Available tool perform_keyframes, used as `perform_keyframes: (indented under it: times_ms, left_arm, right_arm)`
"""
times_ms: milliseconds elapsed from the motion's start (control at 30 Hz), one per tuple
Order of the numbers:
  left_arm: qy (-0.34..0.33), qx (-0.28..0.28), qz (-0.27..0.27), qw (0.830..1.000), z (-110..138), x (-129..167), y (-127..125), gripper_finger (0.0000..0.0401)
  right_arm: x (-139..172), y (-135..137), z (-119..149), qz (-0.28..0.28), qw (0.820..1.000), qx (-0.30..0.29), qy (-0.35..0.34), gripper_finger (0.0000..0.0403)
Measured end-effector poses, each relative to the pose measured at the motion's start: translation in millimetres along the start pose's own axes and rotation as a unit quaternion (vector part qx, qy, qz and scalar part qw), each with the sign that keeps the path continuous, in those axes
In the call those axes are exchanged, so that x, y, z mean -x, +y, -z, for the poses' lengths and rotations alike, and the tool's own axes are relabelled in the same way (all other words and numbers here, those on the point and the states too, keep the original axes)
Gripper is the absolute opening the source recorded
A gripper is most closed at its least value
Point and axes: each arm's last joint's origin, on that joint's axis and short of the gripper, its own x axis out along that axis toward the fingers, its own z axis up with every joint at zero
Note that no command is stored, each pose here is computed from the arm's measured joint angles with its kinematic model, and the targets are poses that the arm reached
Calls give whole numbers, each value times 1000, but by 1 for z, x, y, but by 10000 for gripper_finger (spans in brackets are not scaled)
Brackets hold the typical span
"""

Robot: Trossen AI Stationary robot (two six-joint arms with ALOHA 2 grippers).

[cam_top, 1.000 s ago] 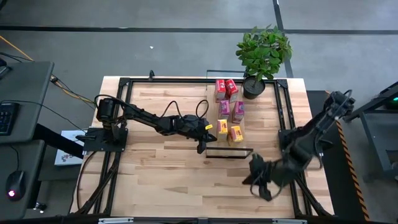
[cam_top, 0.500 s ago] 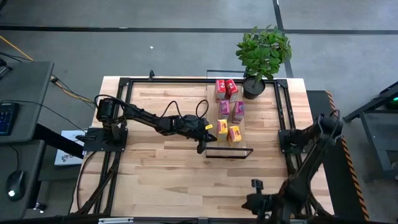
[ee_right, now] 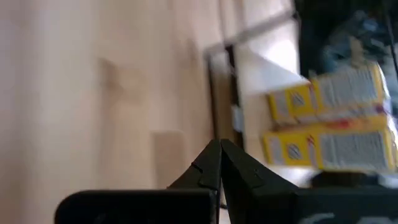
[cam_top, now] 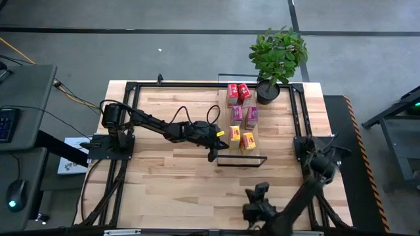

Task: Stack cereal on shelf
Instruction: Return to Home Position

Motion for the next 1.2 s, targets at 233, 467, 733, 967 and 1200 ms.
perform_keyframes:
  times_ms: [233,467,733,967,1200]
  left_arm:
    - [0,0,0,1000,0,0,0,0]
    - [-1,-12,0,1000,0,0,0,0]
    - [-1,-13,-1,1000,0,0,0,0]
    - [-1,-13,0,1000,0,0,0,0]
    - [-1,-13,0,1000,0,0,0,0]
  right_arm:
    - [-56,21,14,92,993,35,61,0]
    - [-85,13,17,131,987,33,84,0]
    - [-80,3,9,132,989,20,61,0]
    - [-94,-6,5,147,987,12,67,0]
    - [-107,-14,0,157,984,17,79,0]
